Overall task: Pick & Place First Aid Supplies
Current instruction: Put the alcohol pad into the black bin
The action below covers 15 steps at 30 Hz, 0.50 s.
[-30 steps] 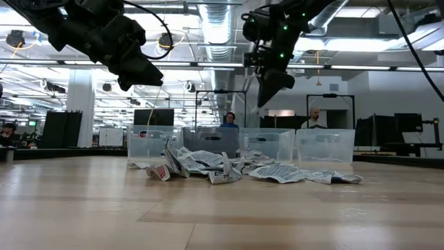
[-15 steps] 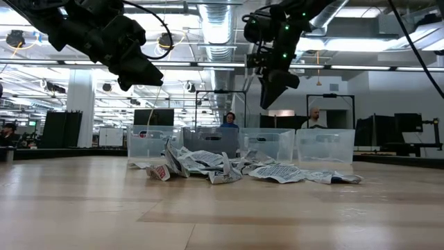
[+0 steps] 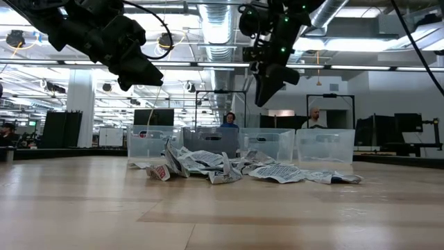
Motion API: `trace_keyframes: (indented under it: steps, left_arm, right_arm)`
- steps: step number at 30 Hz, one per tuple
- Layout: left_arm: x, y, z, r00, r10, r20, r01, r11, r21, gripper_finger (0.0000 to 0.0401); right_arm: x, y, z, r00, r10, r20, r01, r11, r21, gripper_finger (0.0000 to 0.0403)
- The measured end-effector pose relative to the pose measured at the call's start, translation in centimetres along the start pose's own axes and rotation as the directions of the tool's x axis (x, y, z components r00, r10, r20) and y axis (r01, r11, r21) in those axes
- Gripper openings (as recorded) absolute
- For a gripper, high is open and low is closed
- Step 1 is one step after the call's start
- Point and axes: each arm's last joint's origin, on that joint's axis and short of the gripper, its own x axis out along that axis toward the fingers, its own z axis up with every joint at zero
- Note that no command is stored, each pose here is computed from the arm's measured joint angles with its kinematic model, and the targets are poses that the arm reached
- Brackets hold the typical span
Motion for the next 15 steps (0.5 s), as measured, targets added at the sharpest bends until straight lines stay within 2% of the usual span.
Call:
trace_keyframes:
  steps: [10,15]
  left_arm:
    - [0.0,0.0,0.0,1.000,0.000,0.000,0.000,1.000,0.019,0.0131]
    - [0.0,0.0,0.0,1.000,-0.004,0.000,0.004,0.995,0.099,0.0131]
  right_arm:
    - [-0.6,2.1,1.4,0.999,0.032,0.038,-0.036,0.994,0.101,0.0086]
    - [-0.8,2.8,1.8,0.993,0.090,0.079,-0.106,0.967,0.231,0.0086]
